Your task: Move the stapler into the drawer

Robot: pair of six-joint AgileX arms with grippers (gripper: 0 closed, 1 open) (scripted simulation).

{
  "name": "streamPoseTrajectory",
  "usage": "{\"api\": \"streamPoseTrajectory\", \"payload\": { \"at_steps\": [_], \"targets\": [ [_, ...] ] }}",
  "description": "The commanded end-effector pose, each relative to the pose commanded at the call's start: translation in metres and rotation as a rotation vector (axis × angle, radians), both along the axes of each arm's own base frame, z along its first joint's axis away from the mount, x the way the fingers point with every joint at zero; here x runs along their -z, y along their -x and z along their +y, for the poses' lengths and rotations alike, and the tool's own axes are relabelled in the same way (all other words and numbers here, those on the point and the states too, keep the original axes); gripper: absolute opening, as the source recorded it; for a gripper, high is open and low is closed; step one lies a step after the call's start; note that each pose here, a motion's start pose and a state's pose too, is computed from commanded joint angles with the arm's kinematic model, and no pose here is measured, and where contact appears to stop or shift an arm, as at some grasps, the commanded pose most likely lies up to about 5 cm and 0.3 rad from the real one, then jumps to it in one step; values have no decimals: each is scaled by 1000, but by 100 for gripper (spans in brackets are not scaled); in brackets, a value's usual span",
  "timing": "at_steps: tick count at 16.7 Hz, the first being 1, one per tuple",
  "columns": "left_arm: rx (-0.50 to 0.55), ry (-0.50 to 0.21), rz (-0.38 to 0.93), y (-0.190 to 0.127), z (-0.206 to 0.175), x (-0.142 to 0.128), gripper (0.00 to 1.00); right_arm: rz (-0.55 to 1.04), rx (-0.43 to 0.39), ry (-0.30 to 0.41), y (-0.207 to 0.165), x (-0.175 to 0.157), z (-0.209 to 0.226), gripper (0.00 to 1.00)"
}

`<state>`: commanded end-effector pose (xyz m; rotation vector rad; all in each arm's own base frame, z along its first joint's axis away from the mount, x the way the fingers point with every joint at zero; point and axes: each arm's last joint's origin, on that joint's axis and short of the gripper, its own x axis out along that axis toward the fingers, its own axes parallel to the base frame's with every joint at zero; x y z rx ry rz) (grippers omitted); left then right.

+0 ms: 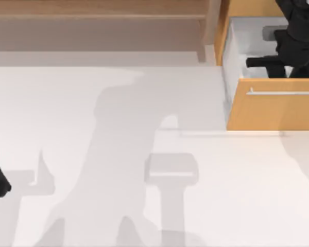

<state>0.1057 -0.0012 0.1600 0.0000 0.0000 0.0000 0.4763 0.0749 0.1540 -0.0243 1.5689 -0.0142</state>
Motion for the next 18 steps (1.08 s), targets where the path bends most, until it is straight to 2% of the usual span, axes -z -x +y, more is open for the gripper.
{"api": "streamPoseTrajectory", "payload": {
  "at_steps": [3,16,18],
  "targets": [
    [0,0,0,0,0,0,100,0,0,0,0,0,0,0],
    [0,0,0,0,0,0,100,0,0,0,0,0,0,98],
    [0,0,0,0,0,0,100,0,0,0,0,0,0,100]
  ]
}}
